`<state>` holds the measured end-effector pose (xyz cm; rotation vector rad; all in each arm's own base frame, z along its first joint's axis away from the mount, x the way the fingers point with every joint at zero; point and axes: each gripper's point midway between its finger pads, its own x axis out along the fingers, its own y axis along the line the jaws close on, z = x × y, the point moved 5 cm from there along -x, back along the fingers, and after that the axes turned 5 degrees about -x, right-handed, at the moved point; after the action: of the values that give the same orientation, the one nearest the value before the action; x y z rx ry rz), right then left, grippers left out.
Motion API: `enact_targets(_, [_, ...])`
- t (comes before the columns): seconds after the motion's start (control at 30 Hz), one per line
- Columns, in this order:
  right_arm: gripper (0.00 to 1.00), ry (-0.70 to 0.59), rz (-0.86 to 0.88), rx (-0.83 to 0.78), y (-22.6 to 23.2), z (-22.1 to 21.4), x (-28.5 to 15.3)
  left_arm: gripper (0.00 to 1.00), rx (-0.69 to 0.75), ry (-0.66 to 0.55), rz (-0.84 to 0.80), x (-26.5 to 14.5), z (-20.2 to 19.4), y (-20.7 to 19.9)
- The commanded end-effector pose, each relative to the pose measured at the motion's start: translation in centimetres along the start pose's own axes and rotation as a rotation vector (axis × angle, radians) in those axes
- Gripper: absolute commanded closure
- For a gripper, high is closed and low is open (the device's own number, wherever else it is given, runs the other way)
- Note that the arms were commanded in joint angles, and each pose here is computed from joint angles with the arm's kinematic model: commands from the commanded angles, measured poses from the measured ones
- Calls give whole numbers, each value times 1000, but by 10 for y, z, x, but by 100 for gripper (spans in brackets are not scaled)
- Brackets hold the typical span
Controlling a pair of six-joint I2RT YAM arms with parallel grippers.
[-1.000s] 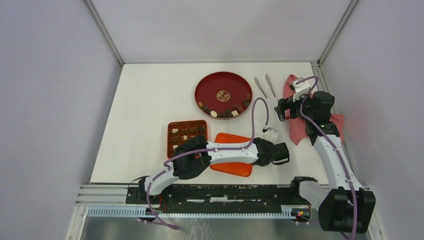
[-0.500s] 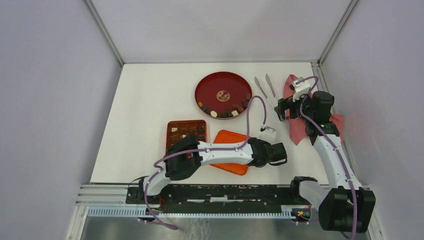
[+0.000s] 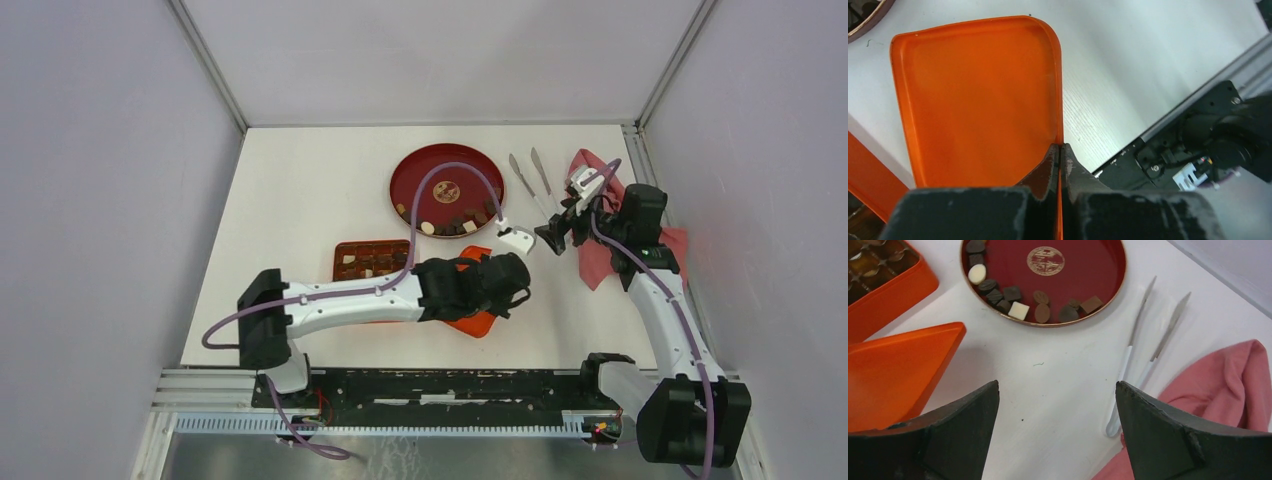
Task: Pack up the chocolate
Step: Pick up the box lid from the center of the board.
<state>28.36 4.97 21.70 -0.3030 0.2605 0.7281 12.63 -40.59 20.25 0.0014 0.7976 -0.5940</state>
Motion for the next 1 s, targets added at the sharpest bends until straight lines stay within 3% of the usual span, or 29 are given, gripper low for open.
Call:
enact_targets(0.0, [10,-71,152,-164,19,15,-1,98,22,-93,-209,-32,36,3])
enact_targets(0.13, [9,-114,203,-417,37,26,-1,98,39,-94,-301,-48,45,16])
enact_targets(0.27, [10,-109,299,-536,41,28,-2,98,20,-94,-338,-54,47,45])
enact_targets(0.43, [5,-255,518,-916,70,12,-6,98,34,-111,-418,-68,47,66])
enact_targets(0.57, [3,-395,588,-941,85,21,9,98,67,-100,-464,-73,45,67])
enact_targets(0.8, [5,-492,662,-917,105,34,42,98,73,-76,-506,-68,43,68])
enact_targets(0.97, [25,-524,765,-894,126,25,51,98,78,-69,-566,-69,42,65])
